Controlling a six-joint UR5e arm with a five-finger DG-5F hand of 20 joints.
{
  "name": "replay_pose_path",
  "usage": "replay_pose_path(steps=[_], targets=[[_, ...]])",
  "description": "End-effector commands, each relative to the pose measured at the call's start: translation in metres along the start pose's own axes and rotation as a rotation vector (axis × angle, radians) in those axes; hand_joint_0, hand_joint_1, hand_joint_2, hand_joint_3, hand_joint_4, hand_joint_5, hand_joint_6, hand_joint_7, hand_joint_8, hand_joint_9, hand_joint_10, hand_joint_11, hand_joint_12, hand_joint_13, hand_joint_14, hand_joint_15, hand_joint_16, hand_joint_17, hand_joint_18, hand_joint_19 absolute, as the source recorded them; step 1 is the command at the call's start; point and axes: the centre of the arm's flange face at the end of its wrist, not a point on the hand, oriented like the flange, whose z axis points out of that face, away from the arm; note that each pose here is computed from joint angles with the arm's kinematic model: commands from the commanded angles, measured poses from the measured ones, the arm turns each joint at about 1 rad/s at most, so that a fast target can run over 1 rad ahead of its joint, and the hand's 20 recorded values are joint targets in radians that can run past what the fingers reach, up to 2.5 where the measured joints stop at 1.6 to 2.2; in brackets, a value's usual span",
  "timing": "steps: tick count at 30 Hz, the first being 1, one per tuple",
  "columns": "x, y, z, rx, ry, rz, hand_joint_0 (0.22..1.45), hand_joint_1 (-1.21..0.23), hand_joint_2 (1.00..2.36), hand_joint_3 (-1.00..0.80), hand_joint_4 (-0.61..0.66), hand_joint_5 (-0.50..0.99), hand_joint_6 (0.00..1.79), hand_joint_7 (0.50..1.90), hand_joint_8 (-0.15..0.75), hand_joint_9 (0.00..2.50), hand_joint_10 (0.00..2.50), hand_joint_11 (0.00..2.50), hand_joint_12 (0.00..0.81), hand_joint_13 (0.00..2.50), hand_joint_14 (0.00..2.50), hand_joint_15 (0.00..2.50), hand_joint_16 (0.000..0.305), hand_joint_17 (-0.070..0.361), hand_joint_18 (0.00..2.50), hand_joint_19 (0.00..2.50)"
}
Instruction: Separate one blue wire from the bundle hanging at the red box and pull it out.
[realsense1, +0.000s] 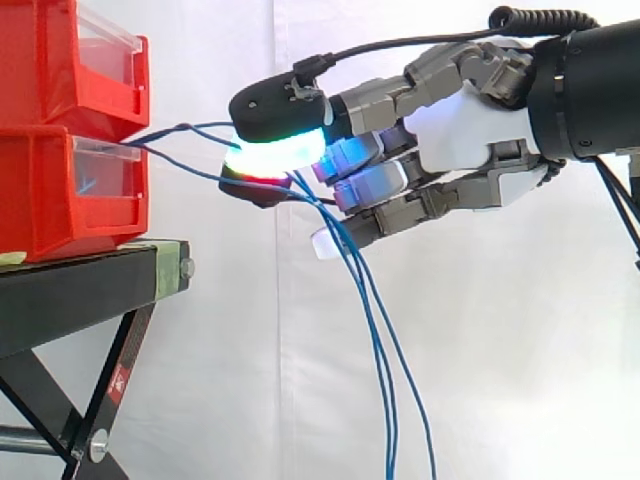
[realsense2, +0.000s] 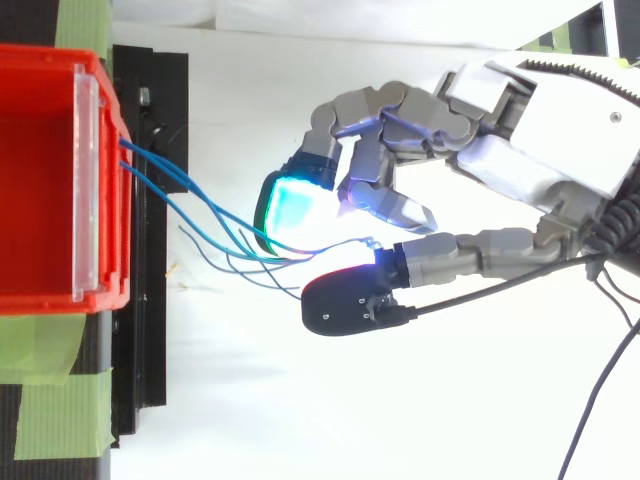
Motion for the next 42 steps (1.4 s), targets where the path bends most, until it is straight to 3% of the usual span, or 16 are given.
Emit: replay_pose_path(steps=[1,21,36,42], targets=[[0.0000,-0.0001,0.0000,0.001,0.000,-0.001,0.56,-0.68,1.01,-0.32,0.24,-0.21,0.79,1.09,0.345,0.44,1.36,1.44,0.327,0.48,1.79,1.22,0.033,0.074,0.65,0.88],[0.0000,-0.0001,0.0000,0.001,0.000,-0.001,0.59,-0.63,1.02,-0.33,0.23,-0.20,0.78,1.09,0.337,0.56,1.33,1.42,0.317,0.57,1.65,1.25,0.031,0.071,0.70,0.89],[0.0000,-0.0001,0.0000,0.001,0.000,-0.001,0.61,-0.69,1.03,-0.15,0.24,-0.19,0.84,1.08,0.341,0.73,1.47,1.42,0.318,0.72,1.50,1.32,0.032,0.071,0.82,0.93],[0.0000,-0.0001,0.0000,0.001,0.000,-0.001,0.61,-0.69,1.03,-0.14,0.25,-0.19,0.84,1.09,0.340,0.81,1.42,1.47,0.308,0.79,1.43,1.37,0.031,0.070,0.87,0.94]])
